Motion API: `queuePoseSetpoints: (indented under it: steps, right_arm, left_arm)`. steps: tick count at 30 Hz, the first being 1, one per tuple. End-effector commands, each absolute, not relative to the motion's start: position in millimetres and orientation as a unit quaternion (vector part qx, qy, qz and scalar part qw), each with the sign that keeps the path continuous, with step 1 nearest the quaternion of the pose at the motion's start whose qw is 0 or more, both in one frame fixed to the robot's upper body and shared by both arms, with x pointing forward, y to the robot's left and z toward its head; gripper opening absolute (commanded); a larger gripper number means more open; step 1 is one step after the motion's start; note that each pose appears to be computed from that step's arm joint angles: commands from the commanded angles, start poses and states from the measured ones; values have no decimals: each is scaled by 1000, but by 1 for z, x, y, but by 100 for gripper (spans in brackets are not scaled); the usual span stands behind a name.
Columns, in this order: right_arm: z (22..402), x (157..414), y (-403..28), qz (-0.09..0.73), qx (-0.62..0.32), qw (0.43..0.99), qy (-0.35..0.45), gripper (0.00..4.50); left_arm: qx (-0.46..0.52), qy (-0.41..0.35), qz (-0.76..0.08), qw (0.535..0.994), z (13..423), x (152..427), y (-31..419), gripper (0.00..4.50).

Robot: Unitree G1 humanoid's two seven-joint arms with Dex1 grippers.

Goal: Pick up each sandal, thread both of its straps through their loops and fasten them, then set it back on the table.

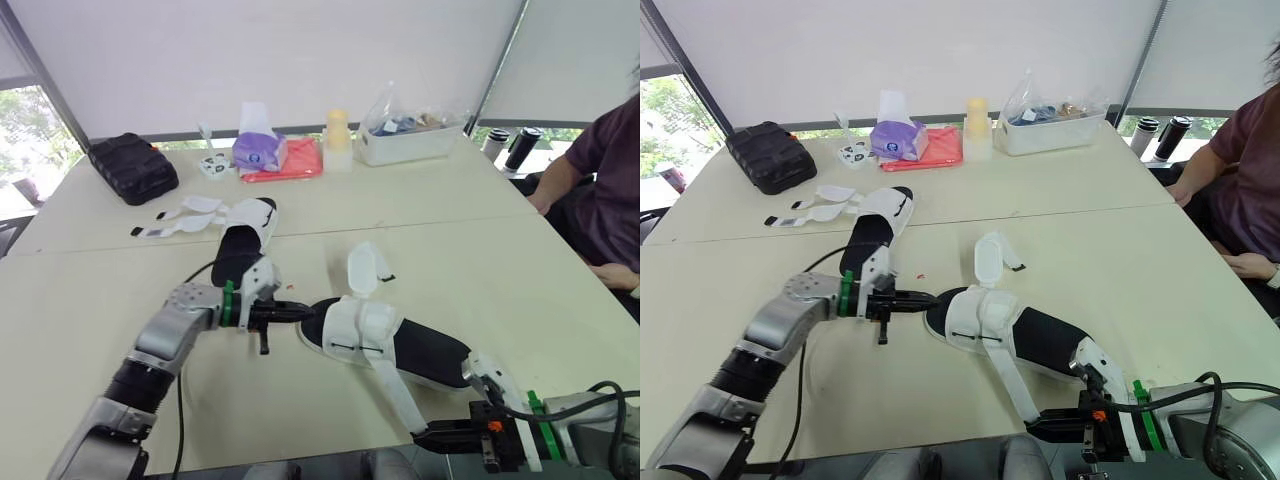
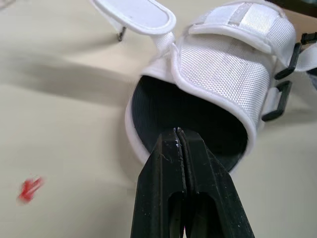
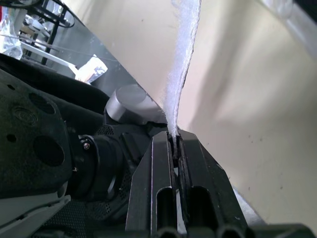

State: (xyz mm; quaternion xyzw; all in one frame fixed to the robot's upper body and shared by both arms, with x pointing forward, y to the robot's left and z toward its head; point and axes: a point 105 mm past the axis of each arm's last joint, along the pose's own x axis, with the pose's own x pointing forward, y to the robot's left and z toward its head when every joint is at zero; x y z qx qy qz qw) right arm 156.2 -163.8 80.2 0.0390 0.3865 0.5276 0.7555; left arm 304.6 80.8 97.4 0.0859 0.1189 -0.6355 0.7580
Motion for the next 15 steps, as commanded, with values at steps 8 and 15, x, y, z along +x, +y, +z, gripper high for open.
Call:
queuePoseSetpoints:
  steps: [8, 15]
  right_arm:
    - [110, 165, -169, 528, 44, 775, 345, 6]
    - [146, 178, -166, 545, 73, 779, 301, 6]
  left_arm:
    - [81, 150, -717, 676, 84, 268, 56, 0]
    - [76, 155, -725, 667, 77, 261, 44, 0]
